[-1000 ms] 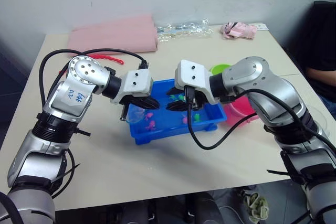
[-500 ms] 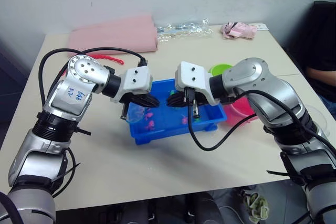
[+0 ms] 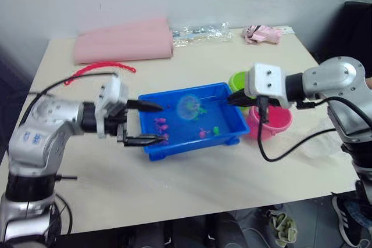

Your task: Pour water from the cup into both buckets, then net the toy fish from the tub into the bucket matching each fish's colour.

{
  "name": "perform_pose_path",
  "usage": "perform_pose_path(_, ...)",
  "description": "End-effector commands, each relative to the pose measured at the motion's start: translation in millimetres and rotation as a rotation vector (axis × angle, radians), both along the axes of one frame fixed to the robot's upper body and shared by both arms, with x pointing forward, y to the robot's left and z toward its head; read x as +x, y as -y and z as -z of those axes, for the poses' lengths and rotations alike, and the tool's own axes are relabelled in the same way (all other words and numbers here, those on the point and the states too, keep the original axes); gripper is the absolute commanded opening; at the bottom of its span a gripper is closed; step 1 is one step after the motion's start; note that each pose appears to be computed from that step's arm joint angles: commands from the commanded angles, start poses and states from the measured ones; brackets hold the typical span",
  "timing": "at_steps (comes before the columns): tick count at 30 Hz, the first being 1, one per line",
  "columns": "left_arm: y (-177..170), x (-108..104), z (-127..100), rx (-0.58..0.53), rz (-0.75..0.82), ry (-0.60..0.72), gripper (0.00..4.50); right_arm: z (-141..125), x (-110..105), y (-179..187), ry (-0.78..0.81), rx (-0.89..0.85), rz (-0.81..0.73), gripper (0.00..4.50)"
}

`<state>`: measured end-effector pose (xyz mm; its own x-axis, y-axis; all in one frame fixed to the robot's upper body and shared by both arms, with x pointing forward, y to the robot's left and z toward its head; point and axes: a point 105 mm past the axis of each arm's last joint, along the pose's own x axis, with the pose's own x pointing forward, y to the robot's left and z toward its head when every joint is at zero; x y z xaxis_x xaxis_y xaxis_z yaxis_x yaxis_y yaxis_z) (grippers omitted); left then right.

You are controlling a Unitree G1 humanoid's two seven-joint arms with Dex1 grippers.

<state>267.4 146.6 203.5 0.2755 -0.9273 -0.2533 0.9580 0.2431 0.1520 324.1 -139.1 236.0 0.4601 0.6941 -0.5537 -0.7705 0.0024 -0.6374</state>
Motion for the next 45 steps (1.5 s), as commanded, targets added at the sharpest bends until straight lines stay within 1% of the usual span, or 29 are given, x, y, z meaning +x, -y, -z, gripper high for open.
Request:
perform_pose_path(1, -5.7, -14.6, -2.3, -0.018, -0.031, 0.035, 4.49, 4.0, -2.6, 20.4, 0.154, -0.126, -0.065, 0.00)
perform_pose_path(6, -8.0, -13.7, 2.0, -0.030, -0.073, 0.004, 4.49, 17.4, -1.2, 27.5, 0.238, -0.216, -0.137, 0.00)
perform_pose_path(14, -5.3, -12.2, 4.3, -0.017, -0.081, 0.013, 4.49, 19.6, 8.7, 29.3, 0.329, -0.256, -0.150, 0.00)
perform_pose_path(20, -3.2, -12.0, 2.9, -0.015, -0.071, 0.016, 4.49, 30.1, 10.3, 33.7, 0.354, -0.326, -0.184, 0.00)
perform_pose_path(23, -2.9, -11.9, 2.6, -0.013, -0.071, 0.017, 4.49, 30.2, 10.6, 31.9, 0.369, -0.319, -0.194, 0.00)
perform_pose_path(27, -1.0, -12.6, 3.0, -0.007, -0.065, 0.019, 4.49, 23.0, 18.1, 29.7, 0.402, -0.302, -0.169, 0.00)
perform_pose_path(29, -0.2, -12.0, 2.4, -0.007, -0.064, 0.022, 4.49, 26.8, 17.0, 30.5, 0.358, -0.289, -0.163, 0.00)
perform_pose_path(33, 0.2, -10.9, 1.1, -0.006, -0.064, 0.029, 4.49, 41.8, 4.2, 27.9, 0.218, -0.228, -0.161, 0.00)
perform_pose_path(37, -0.2, -10.1, -0.1, -0.002, -0.066, 0.034, 4.49, 50.3, -4.6, 24.9, 0.143, -0.177, -0.139, 0.00)
perform_pose_path(39, -0.6, -9.2, -0.7, -0.001, -0.067, 0.037, 4.49, 49.4, -7.9, 19.5, 0.072, -0.084, -0.093, 0.00)
perform_pose_path(42, 0.5, -8.3, -1.2, -0.005, -0.066, 0.041, 4.49, 44.9, -11.9, 15.6, -0.111, 0.120, 0.047, 0.00)
perform_pose_path(45, 3.3, -7.6, -1.2, -0.015, -0.057, 0.042, 4.49, 46.5, -17.9, 18.9, -0.275, 0.250, 0.166, 0.00)
